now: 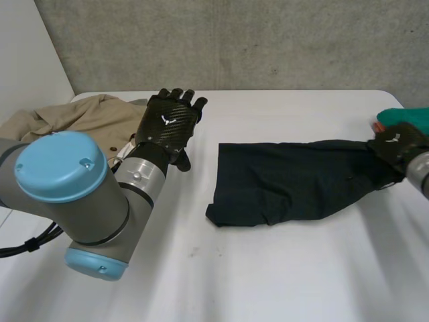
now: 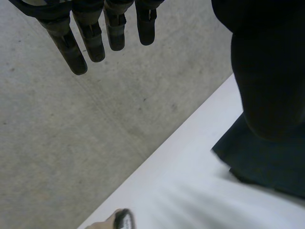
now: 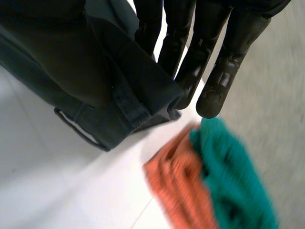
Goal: Fold the laundry.
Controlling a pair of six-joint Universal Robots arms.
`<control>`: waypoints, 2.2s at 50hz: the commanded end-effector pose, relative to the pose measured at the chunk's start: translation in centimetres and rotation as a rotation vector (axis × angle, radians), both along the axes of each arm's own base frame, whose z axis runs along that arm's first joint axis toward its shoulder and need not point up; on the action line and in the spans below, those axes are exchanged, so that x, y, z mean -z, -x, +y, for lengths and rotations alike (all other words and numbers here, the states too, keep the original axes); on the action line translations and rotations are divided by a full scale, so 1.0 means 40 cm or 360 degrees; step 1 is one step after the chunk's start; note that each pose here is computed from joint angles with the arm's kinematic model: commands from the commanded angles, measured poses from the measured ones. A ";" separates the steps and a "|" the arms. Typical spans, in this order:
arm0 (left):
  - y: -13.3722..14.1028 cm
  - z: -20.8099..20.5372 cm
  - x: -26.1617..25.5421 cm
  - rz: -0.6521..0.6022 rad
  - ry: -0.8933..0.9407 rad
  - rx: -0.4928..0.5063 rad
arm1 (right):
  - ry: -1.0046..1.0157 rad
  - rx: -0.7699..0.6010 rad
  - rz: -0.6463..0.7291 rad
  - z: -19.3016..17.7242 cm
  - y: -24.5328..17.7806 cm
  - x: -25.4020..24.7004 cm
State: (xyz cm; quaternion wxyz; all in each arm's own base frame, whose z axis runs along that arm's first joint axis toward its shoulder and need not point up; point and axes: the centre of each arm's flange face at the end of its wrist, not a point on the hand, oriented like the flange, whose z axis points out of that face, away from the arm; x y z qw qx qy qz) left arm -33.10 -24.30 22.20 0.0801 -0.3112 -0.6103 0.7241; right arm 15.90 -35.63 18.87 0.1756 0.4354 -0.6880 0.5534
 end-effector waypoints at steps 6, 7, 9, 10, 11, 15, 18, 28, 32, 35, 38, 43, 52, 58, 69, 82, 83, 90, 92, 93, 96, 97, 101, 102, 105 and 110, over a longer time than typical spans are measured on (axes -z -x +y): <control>-0.052 -0.021 -0.068 0.0200 -0.0196 0.0204 | 0.0434 -0.0987 0.0024 0.192 -0.377 -0.030; -0.060 -0.029 -0.074 0.0208 -0.0190 0.0190 | 0.0440 -0.1039 0.0014 0.205 -0.395 -0.024; -0.073 -0.040 -0.084 0.0219 -0.0174 0.0165 | 0.0402 -0.1211 -0.0007 0.251 -0.450 0.025; -0.082 -0.046 -0.090 0.0224 -0.0163 0.0146 | 0.0383 -0.1251 -0.0010 0.262 -0.463 0.042; -0.084 -0.047 -0.093 0.0225 -0.0161 0.0141 | 0.0366 -0.1294 -0.0011 0.275 -0.477 0.057; -0.090 -0.049 -0.103 0.0231 -0.0143 0.0128 | 0.0298 -0.1403 -0.0009 0.308 -0.519 0.111; -0.095 -0.054 -0.109 0.0233 -0.0122 0.0112 | 0.0288 -0.1448 -0.0053 0.324 -0.536 0.110; -0.093 -0.114 -0.198 0.0335 0.0058 -0.0007 | -0.0077 -0.0959 -0.0867 0.286 -0.493 -0.043; -0.027 -0.122 -0.166 0.0322 0.0021 0.0080 | -0.0198 -0.0501 -0.1226 0.201 -0.383 -0.095; 0.048 -0.098 -0.130 0.0296 -0.0032 0.0197 | -0.0298 -0.0201 -0.1353 0.150 -0.301 -0.095; 0.098 -0.084 -0.080 0.0249 -0.0110 0.0285 | -0.0370 -0.0016 -0.1367 0.122 -0.246 -0.084; 0.197 -0.062 0.022 0.0160 -0.0248 0.0472 | -0.0360 0.0059 -0.1353 0.085 -0.215 -0.082; 0.236 -0.097 0.143 -0.0005 -0.0419 0.0382 | -0.0478 0.0067 -0.1296 0.043 -0.228 -0.006; 0.196 -0.110 0.179 -0.0231 -0.0452 0.0176 | -0.0507 -0.0021 -0.1163 0.016 -0.248 0.039; 0.151 -0.071 0.218 -0.0571 -0.0482 0.0075 | -0.0631 -0.0071 -0.1007 0.028 -0.320 0.134; 0.149 -0.066 0.122 -0.0494 -0.0397 0.0077 | -0.0450 -0.0077 -0.0797 0.022 -0.312 0.062; 0.147 -0.064 0.103 -0.0478 -0.0378 0.0076 | -0.0427 -0.0084 -0.0804 0.028 -0.311 0.043; 0.128 -0.024 -0.025 -0.0343 -0.0284 0.0191 | -0.0234 -0.0153 -0.0897 0.108 -0.286 -0.054; 0.122 -0.009 -0.058 -0.0298 -0.0270 0.0260 | -0.0206 -0.0174 -0.0898 0.129 -0.281 -0.043; 0.115 0.003 -0.081 -0.0251 -0.0282 0.0343 | -0.0189 -0.0198 -0.0900 0.162 -0.277 -0.025; 0.101 0.017 -0.103 -0.0189 -0.0318 0.0487 | -0.0159 -0.0271 -0.0902 0.227 -0.288 0.001; 0.091 0.023 -0.116 -0.0153 -0.0338 0.0582 | -0.0150 -0.0290 -0.0902 0.243 -0.293 0.011; 0.069 0.036 -0.135 -0.0075 -0.0417 0.0815 | -0.0147 -0.0407 -0.0908 0.321 -0.327 0.070; 0.065 0.036 -0.138 -0.0061 -0.0428 0.0845 | -0.0147 -0.0420 -0.0906 0.328 -0.331 0.081; 0.055 0.038 -0.143 -0.0004 -0.0493 0.0943 | -0.0201 -0.0445 -0.0888 0.349 -0.348 0.142; 0.044 0.022 -0.142 0.0034 -0.0536 0.0921 | -0.0155 -0.0464 -0.0864 0.348 -0.384 0.195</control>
